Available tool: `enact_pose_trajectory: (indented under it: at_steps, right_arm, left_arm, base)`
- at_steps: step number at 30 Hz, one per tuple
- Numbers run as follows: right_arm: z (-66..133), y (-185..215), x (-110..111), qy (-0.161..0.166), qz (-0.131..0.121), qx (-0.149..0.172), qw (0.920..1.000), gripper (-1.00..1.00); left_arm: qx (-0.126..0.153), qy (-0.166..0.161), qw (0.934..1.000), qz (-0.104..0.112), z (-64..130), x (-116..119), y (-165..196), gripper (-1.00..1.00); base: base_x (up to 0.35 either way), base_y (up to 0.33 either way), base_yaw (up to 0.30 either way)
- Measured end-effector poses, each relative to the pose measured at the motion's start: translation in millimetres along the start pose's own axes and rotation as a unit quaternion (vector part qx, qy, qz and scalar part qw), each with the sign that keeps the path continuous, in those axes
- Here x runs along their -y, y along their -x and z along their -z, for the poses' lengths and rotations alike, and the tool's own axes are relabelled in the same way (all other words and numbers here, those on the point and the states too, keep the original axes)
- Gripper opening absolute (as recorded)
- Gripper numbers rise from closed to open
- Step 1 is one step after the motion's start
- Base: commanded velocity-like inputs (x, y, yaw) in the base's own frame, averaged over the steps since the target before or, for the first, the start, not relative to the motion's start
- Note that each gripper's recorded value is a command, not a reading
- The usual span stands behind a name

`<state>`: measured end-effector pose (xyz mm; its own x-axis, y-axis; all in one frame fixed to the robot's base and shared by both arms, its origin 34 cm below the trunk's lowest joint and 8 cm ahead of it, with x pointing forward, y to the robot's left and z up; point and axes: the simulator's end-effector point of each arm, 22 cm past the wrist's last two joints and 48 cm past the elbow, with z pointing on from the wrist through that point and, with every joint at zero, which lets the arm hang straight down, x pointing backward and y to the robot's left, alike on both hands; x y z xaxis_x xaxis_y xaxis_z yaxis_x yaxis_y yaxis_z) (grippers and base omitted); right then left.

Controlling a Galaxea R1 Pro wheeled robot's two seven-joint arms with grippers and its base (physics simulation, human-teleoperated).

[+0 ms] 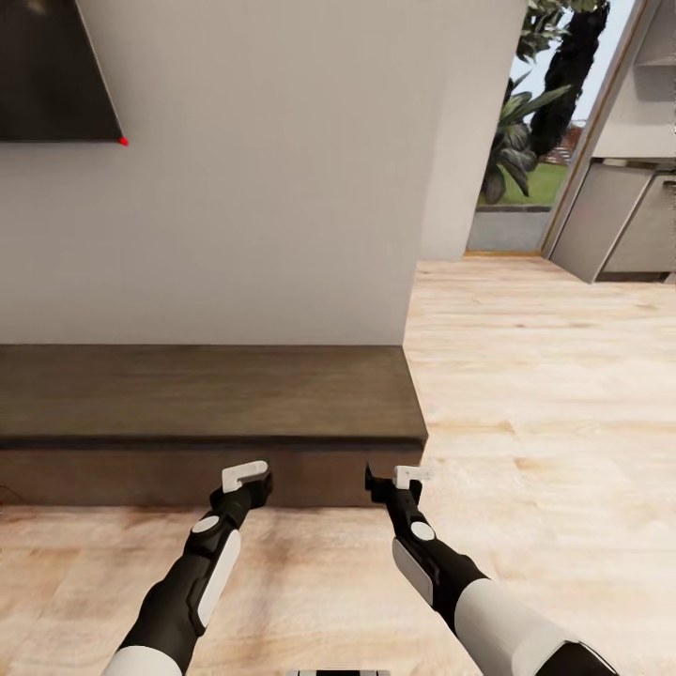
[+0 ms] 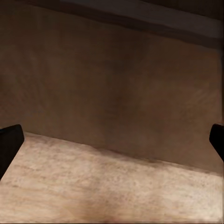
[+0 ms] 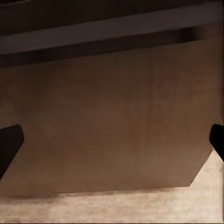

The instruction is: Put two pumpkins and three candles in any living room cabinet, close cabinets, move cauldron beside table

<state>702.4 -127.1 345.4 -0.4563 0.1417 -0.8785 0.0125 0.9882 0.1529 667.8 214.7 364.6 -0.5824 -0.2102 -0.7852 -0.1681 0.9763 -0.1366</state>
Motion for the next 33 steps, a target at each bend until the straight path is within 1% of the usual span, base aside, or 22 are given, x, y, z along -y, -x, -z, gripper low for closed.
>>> enact_pose_trajectory:
  at_steps: [2, 4, 6, 8, 12, 13, 15, 16, 18, 19, 20, 22, 23, 26, 29, 33]
  right_arm:
    - [0.0, 0, -1, 0.001, 0.000, 0.000, 1.0000, 1.00]
    - [0.0, -1, -1, 0.002, 0.001, -0.003, 1.0000, 1.00]
    - [0.0, -7, -1, 0.003, 0.005, -0.016, 0.9999, 1.00]
    - [0.1, -14, -1, 0.004, 0.009, -0.036, 0.9993, 1.00]
    - [2.6, -36, 1, 0.003, 0.020, -0.089, 0.9958, 1.00]
    - [5.0, -47, 2, 0.003, 0.025, -0.117, 0.9928, 1.00]
    - [8.8, -61, 0, 0.005, 0.028, -0.152, 0.9880, 1.00]
    - [10.6, -63, -4, 0.010, 0.031, -0.171, 0.9848, 1.00]
    - [13.3, -61, -13, 0.020, 0.035, -0.191, 0.9808, 1.00]
    - [15.7, -60, -17, 0.024, 0.038, -0.202, 0.9784, 1.00]
    - [17.5, -59, -19, 0.026, 0.039, -0.208, 0.9771, 1.00]
    - [25.2, -65, -22, 0.029, 0.042, -0.241, 0.9691, 1.00]
    - [28.2, -66, -19, 0.026, 0.034, -0.256, 0.9656, 1.00]
    - [34.6, -67, -11, 0.017, 0.008, -0.284, 0.9587, 1.00]
    - [40.2, -66, -9, 0.015, -0.002, -0.299, 0.9541, 1.00]
    - [45.0, -61, -11, 0.016, -0.002, -0.304, 0.9524, 1.00]
  left_arm:
    - [0.004, -0.001, 1.0000, 0.002, 1.1, 1, 6, 1.00]
    - [0.000, -0.002, 1.0000, 0.003, 2.3, 1, 8, 1.00]
    - [-0.019, -0.004, 0.9998, 0.002, 5.3, 2, 9, 1.00]
    - [-0.046, -0.008, 0.9989, -0.003, 11.2, 4, 11, 1.00]
    - [-0.092, -0.015, 0.9956, -0.011, 26.4, 7, 16, 1.00]
    - [-0.106, -0.016, 0.9942, -0.011, 30.5, 7, 16, 1.00]
    - [-0.121, -0.018, 0.9925, -0.009, 36.9, 6, 18, 1.00]
    - [-0.133, -0.021, 0.9909, -0.007, 43.0, 6, 21, 1.00]
    - [-0.153, -0.028, 0.9878, -0.005, 52.1, 8, 21, 1.00]
    - [-0.158, -0.032, 0.9869, -0.003, 55.8, 9, 22, 1.00]
    - [-0.159, -0.034, 0.9867, -0.001, 57.8, 10, 23, 1.00]
    - [-0.167, -0.040, 0.9852, 0.009, 62.0, 11, 24, 1.00]
    - [-0.168, -0.041, 0.9849, 0.011, 63.7, 11, 25, 1.00]
    - [-0.164, -0.042, 0.9854, 0.013, 67.6, 11, 30, 1.00]
    - [-0.159, -0.044, 0.9862, 0.014, 71.4, 12, 36, 1.00]
    - [-0.153, -0.045, 0.9871, 0.014, 76.2, 13, 43, 1.00]
  base:
    - [-0.186, 0.000, 0.000]
    - [-0.191, 0.000, 0.000]
    - [-0.209, -0.002, 0.000]
    - [-0.195, -0.019, 0.000]
    - [-0.059, -0.006, 0.000]
    - [-0.014, -0.001, 0.000]
    - [-0.007, -0.001, 0.000]
    - [-0.003, 0.000, 0.000]
    - [-0.002, 0.000, 0.000]
    - [0.000, 0.000, 0.000]
    - [0.000, 0.000, 0.000]
    - [0.000, 0.000, 0.000]
    - [0.000, 0.000, 0.000]
    - [0.000, 0.000, 0.000]
    - [0.000, 0.000, 0.000]
    - [0.000, 0.000, 0.000]
